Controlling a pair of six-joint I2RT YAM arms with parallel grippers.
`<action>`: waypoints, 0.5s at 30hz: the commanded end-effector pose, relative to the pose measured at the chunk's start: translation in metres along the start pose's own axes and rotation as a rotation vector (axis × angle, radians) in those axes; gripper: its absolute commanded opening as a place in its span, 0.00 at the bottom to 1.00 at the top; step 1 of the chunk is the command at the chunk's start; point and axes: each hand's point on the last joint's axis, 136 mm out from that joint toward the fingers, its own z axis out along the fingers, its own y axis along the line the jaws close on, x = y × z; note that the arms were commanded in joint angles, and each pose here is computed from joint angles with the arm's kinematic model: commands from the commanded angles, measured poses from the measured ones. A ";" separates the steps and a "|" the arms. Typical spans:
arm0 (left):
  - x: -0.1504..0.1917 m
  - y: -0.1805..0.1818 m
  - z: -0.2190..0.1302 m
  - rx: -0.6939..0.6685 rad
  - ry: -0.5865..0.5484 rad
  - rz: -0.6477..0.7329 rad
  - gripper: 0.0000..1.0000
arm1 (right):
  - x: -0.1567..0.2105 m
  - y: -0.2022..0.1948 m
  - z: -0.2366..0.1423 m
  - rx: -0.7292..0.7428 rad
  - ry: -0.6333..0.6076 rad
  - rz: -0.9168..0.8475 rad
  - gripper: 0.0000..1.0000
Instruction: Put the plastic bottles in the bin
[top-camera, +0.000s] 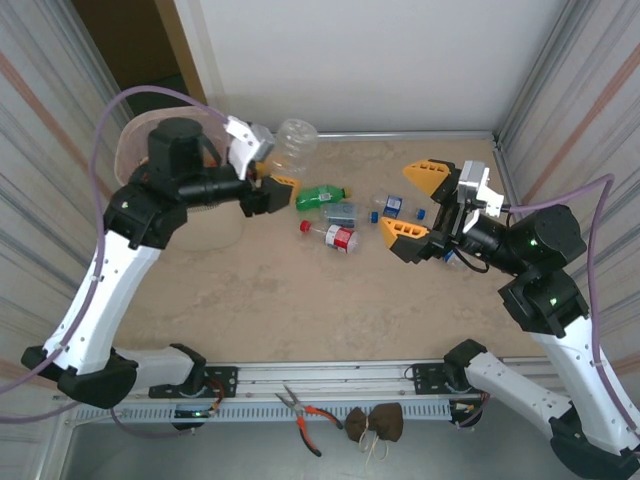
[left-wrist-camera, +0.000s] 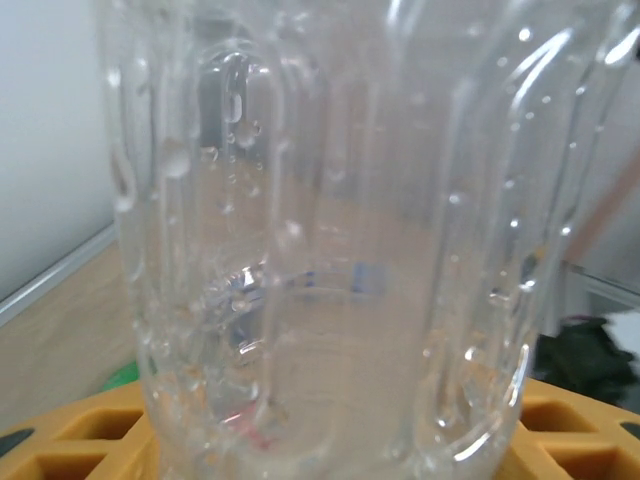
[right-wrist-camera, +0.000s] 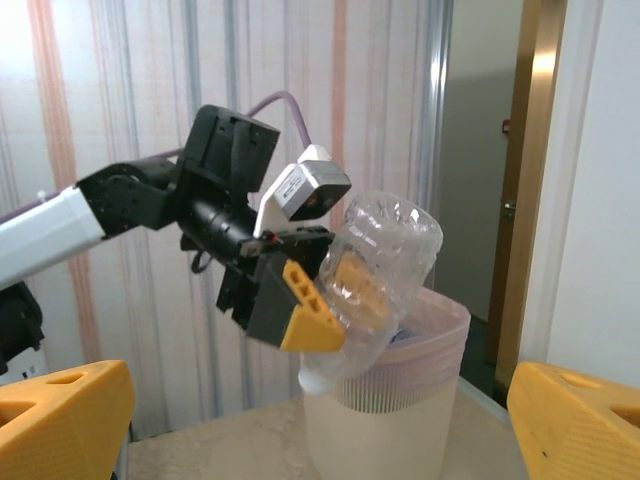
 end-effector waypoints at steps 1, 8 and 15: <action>0.006 0.035 -0.037 -0.204 0.049 -0.048 0.55 | -0.013 0.000 -0.002 0.019 -0.027 -0.037 0.95; 0.027 0.118 -0.092 -0.530 0.174 -0.124 0.55 | -0.009 -0.004 0.005 0.017 -0.013 -0.025 0.95; 0.048 0.185 -0.121 -0.746 0.323 -0.159 0.55 | -0.007 -0.007 0.009 0.017 -0.003 -0.022 0.96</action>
